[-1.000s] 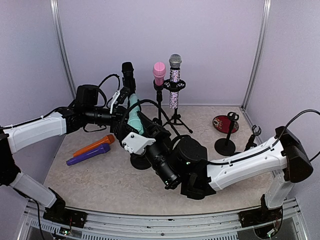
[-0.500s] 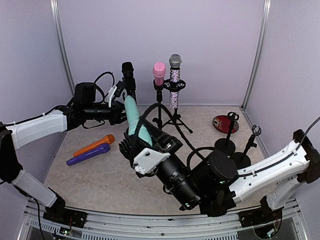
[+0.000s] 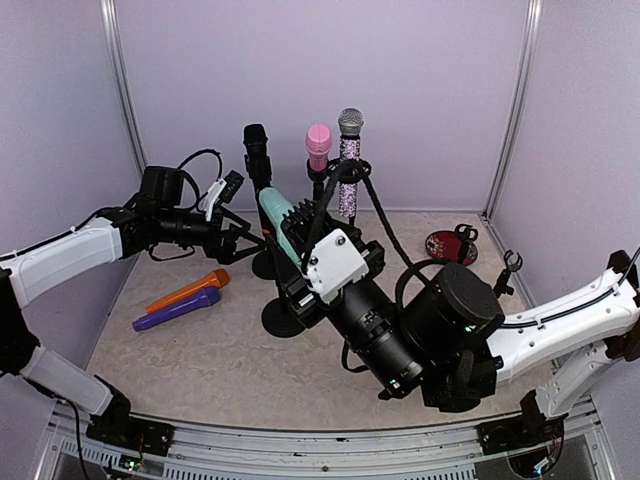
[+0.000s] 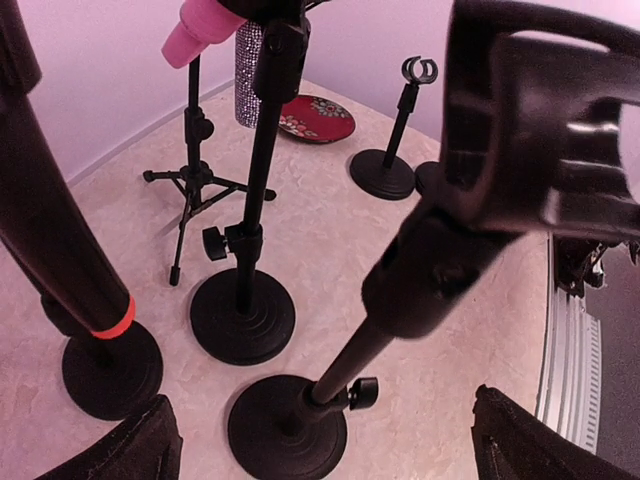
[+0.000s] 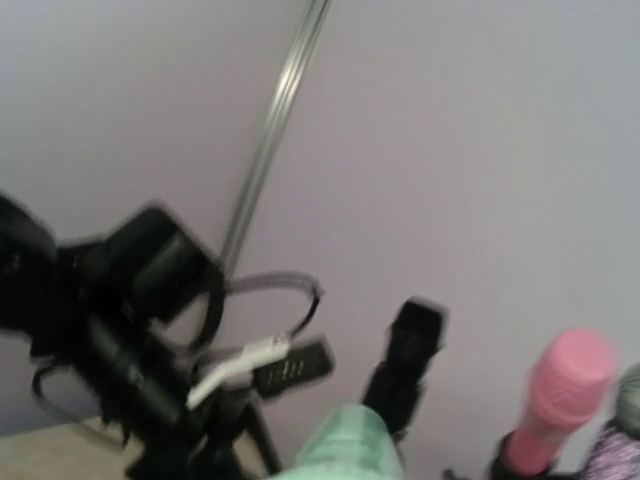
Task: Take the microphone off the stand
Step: Pass from the right arm to the left
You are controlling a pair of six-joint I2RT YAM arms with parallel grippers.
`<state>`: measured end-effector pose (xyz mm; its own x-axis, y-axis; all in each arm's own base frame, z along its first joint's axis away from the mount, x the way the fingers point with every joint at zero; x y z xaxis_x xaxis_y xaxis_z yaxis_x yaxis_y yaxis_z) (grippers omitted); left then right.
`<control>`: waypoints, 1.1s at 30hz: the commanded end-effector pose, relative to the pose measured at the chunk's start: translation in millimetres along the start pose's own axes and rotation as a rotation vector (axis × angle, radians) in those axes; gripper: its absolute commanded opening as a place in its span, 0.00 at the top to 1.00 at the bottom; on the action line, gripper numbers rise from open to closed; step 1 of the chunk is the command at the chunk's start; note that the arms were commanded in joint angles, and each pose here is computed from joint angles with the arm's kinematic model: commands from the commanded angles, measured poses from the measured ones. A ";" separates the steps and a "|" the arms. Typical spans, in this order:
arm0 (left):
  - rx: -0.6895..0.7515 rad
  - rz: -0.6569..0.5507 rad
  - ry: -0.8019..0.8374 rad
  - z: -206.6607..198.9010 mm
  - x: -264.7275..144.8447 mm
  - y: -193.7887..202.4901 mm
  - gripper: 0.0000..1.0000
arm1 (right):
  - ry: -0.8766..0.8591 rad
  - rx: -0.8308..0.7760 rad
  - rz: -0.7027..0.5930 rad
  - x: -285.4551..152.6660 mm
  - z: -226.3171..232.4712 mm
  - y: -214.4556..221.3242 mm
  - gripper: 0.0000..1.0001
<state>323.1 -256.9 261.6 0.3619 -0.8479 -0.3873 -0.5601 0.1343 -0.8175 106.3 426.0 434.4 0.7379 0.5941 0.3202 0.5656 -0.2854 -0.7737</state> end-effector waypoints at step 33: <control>0.465 0.289 0.012 -53.3 -118.1 79.5 0.23 | -0.616 0.626 0.228 116.4 141.1 64.1 1.00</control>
<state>214.4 -166.8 290.8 0.3420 -0.7579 -0.5555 -0.2276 0.5067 -0.8315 178.4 571.8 313.9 0.4430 0.8740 -0.1997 0.0192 -0.2320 -0.9725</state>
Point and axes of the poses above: each gripper's point midway between its finger pads, its own x axis out along the fingers, its own z axis along the line the jaws close on, y = z × x, the point moved 1 cm from there along -x, back along the fingers, and after that the axes turned 15 degrees about -x, right-handed, at the moved point
